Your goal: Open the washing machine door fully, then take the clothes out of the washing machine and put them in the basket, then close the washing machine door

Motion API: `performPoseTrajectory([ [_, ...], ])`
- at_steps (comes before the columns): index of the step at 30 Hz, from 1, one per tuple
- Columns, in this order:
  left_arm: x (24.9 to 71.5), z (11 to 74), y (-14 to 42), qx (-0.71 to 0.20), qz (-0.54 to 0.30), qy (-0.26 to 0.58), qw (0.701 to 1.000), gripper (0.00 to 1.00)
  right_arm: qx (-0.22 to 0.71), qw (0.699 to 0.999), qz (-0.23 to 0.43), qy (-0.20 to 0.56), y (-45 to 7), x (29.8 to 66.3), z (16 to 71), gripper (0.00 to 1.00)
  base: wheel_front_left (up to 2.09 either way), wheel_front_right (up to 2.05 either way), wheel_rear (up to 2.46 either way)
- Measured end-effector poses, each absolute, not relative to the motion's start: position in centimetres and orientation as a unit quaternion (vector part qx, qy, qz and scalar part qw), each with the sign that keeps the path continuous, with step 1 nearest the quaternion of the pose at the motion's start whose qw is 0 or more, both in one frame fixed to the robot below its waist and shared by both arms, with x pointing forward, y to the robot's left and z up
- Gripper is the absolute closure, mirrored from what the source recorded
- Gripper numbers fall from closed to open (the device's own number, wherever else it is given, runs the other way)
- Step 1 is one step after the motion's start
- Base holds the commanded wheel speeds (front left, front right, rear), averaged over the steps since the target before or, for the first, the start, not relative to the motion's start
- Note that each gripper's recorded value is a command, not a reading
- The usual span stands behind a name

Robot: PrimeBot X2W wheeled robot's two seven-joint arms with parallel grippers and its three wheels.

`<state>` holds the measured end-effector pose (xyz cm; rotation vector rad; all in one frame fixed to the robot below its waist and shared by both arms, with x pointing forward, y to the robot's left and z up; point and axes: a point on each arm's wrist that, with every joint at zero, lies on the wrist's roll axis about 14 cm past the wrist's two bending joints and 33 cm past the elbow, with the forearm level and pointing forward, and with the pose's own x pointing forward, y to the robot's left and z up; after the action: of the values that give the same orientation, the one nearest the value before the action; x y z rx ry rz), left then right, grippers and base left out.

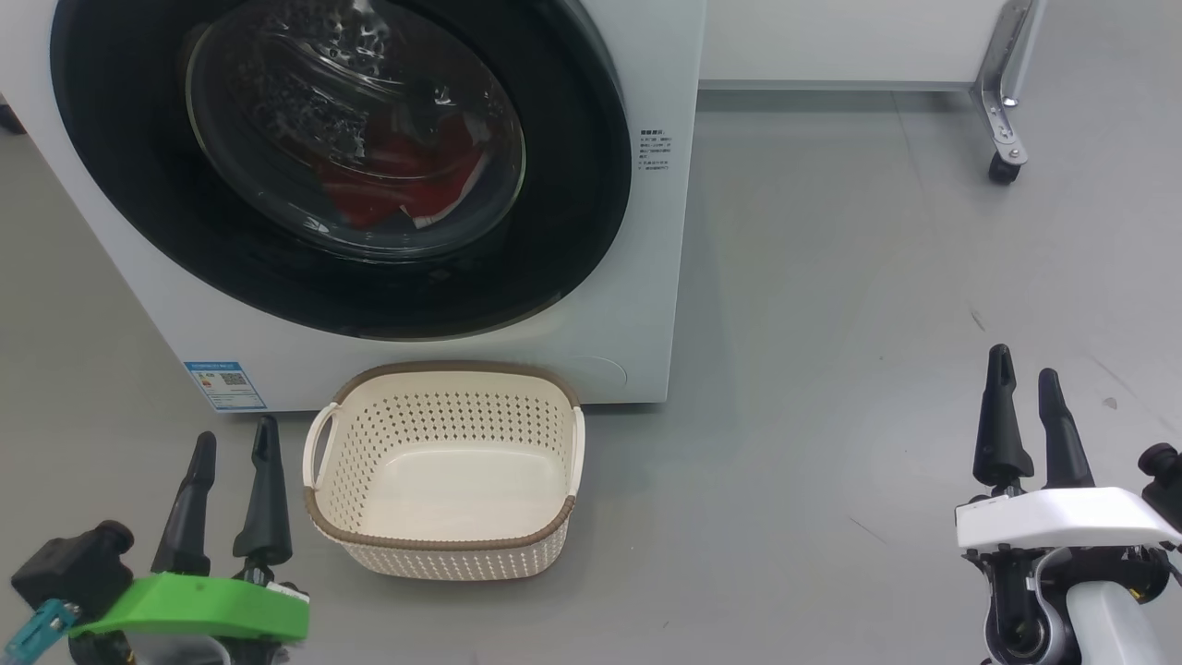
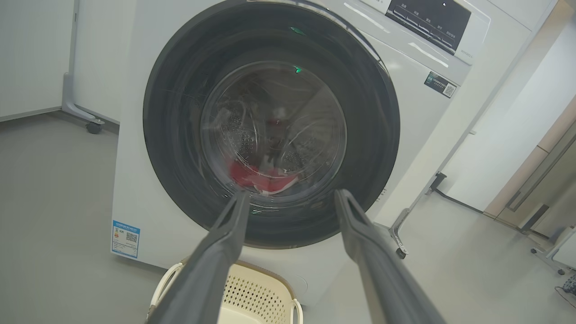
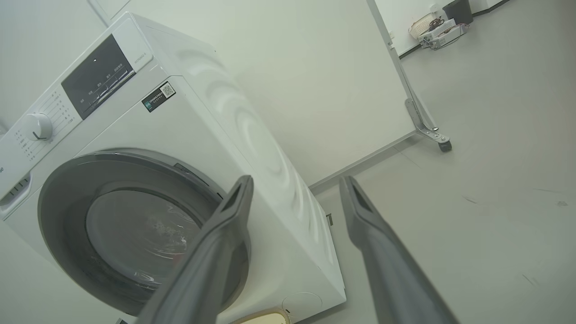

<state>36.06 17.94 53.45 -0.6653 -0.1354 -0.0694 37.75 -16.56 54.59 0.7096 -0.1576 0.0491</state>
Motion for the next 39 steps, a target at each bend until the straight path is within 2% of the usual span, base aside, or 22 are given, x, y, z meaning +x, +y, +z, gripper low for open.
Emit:
performPoseTrajectory([
  [9, 35.8, 53.4, 16.4, -0.215, -0.063, -0.066, 0.972, 0.0, 0.275, 0.957, 0.033, -0.081, -15.6, 37.7, 54.7, 0.0, 0.0, 0.0, 0.0],
  [22, 35.6, 51.7, 15.4, -0.123, -0.068, -0.049, 0.989, 0.0, 0.173, 0.982, 0.019, -0.067, -14.9, 37.6, 53.2, 0.0, 0.0, 0.0, 0.0],
  [39, 35.2, 47.6, 14.5, -0.134, -0.066, 0.015, 0.989, 0.0, 0.134, 0.991, 0.013, -0.012, -14.5, 37.0, 49.7, 0.0, 0.0, 0.0, 0.0],
])
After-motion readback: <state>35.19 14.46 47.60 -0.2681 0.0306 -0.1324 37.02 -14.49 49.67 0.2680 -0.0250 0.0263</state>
